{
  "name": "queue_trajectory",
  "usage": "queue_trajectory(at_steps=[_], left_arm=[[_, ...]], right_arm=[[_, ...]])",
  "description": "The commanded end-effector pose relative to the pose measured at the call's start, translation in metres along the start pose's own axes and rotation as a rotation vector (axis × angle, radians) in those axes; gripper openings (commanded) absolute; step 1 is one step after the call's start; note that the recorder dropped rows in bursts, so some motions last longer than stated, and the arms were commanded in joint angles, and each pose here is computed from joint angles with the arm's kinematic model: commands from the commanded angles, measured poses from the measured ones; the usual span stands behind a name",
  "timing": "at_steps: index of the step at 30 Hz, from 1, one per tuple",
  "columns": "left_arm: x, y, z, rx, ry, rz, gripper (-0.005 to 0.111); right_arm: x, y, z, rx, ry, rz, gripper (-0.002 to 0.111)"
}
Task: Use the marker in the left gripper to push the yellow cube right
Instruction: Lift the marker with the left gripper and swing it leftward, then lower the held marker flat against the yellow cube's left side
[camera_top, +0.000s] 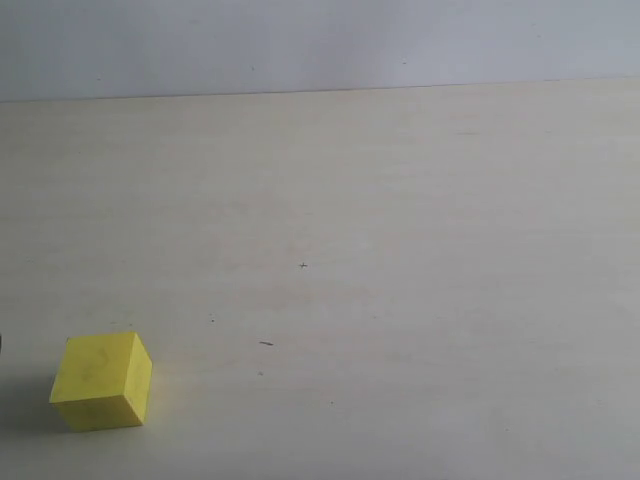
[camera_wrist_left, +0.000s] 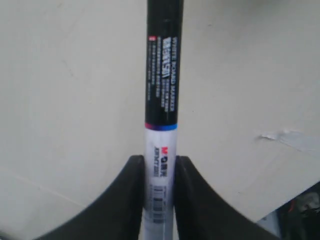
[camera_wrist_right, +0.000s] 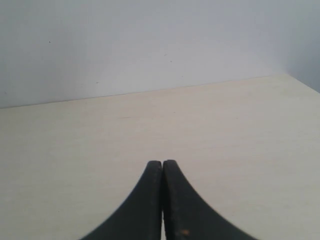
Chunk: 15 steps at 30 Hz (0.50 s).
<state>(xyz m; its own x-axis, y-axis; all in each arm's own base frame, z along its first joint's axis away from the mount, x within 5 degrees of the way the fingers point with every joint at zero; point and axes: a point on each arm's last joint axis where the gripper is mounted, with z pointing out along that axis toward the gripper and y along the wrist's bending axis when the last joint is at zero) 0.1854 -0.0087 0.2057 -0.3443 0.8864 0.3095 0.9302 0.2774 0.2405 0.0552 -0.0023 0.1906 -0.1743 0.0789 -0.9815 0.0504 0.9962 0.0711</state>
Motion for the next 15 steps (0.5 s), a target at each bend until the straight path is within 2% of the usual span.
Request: queue_trajectory(at_steps=[1,3,9,15], left_arm=[[-0.005,-0.012,0.016,0.039,-0.033,0.185,0.000],[-0.008,-0.015,0.020,0.062,-0.055,0.220,0.000],[-0.018,-0.015,0.026,0.087,-0.103,0.186,0.000],[-0.020,-0.012,0.032,0.081,-0.078,0.223,0.000]], right_arm=[[0.001,-0.001,0.000,0.006,-0.007,-0.007,0.000],[0.001,-0.001,0.000,0.006,-0.007,-0.007,0.000],[0.001,-0.001,0.000,0.006,-0.007,-0.007,0.000],[0.001,-0.001,0.000,0.006,-0.007,-0.007,0.000]])
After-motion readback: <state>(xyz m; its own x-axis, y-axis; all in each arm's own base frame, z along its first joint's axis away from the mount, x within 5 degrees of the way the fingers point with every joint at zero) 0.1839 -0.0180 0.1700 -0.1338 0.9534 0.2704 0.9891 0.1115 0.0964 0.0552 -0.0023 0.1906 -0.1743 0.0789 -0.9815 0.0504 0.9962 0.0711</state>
